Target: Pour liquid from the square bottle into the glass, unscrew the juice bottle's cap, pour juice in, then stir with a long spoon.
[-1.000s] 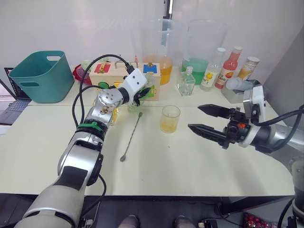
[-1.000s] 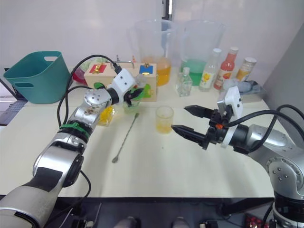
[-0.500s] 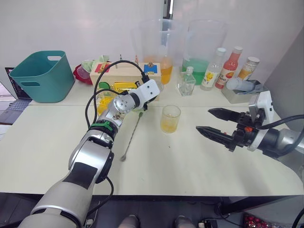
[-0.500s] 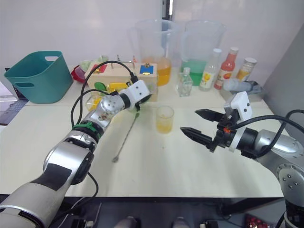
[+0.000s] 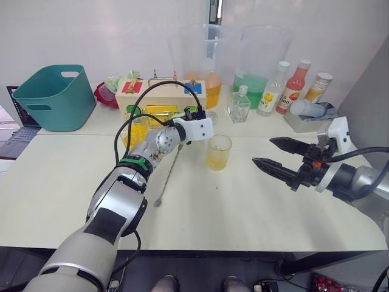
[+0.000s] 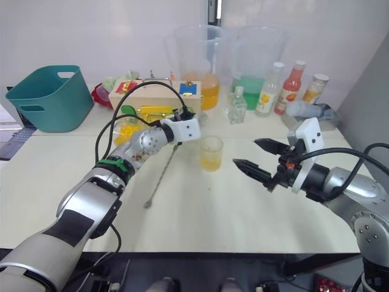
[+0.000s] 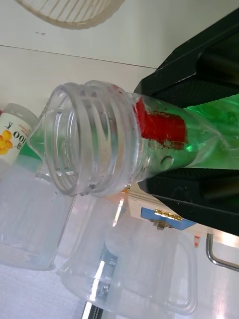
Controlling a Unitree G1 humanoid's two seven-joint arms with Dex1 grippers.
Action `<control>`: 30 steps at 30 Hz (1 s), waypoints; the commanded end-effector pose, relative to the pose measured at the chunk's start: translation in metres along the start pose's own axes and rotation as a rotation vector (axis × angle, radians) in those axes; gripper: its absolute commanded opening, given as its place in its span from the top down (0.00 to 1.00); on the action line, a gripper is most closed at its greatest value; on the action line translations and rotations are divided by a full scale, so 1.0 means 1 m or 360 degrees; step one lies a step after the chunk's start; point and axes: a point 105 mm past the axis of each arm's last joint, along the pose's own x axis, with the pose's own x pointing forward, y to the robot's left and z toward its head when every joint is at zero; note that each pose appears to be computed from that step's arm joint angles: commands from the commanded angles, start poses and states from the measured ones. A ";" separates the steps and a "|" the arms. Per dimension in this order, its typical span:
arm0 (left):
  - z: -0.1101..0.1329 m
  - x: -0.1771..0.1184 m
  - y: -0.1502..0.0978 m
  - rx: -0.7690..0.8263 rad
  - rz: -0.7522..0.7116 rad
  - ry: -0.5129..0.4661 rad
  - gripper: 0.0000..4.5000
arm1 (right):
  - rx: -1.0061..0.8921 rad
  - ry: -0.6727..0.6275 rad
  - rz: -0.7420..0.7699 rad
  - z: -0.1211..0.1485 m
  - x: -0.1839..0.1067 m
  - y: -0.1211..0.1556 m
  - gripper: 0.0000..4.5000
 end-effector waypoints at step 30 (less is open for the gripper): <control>0.017 0.004 0.010 0.0405 0.0083 -0.0093 0.72 | 0.0040 0.0103 -0.0140 -0.014 -0.002 -0.009 0.01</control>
